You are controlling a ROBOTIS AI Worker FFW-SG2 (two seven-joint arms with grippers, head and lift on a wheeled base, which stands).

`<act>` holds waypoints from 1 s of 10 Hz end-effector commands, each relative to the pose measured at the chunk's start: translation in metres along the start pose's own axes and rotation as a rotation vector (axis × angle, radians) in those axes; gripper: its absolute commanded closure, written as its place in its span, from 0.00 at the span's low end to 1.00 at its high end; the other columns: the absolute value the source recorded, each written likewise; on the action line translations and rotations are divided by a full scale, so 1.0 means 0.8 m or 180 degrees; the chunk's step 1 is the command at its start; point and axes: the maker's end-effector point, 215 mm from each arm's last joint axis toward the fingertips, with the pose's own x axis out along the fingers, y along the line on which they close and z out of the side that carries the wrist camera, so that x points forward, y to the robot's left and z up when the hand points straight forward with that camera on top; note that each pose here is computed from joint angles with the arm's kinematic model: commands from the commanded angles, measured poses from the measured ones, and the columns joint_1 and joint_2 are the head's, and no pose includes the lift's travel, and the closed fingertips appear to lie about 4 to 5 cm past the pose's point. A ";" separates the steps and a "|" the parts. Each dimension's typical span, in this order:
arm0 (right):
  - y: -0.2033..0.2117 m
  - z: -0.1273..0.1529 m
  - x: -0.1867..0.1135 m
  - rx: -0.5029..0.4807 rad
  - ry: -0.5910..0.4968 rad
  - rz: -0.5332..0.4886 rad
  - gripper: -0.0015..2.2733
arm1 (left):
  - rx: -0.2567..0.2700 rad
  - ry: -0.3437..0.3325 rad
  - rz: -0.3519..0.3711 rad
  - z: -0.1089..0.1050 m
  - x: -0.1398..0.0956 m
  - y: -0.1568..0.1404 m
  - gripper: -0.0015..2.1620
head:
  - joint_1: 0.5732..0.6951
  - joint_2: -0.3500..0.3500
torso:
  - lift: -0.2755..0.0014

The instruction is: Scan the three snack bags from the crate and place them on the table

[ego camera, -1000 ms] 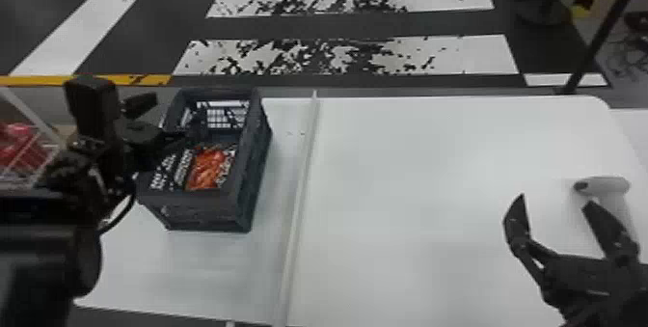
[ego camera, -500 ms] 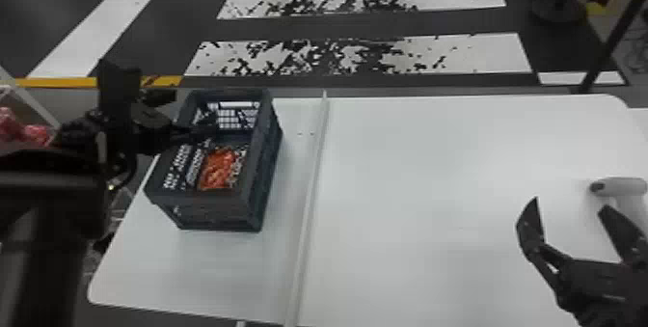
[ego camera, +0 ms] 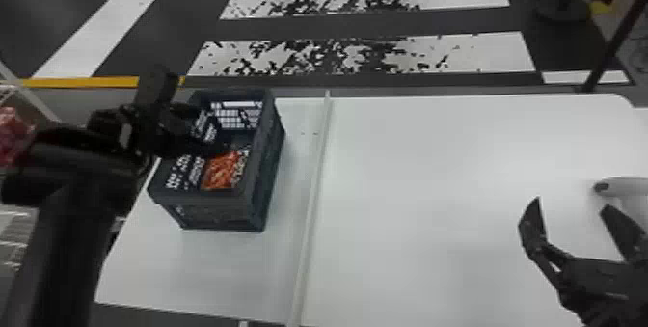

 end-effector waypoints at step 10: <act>0.008 -0.016 0.018 0.0009 0.0105 0.0098 0.03 | 0.0310 0.0882 -0.0530 -0.083 0.099 -0.051 0.00 | 1.00 0.73 | 0.77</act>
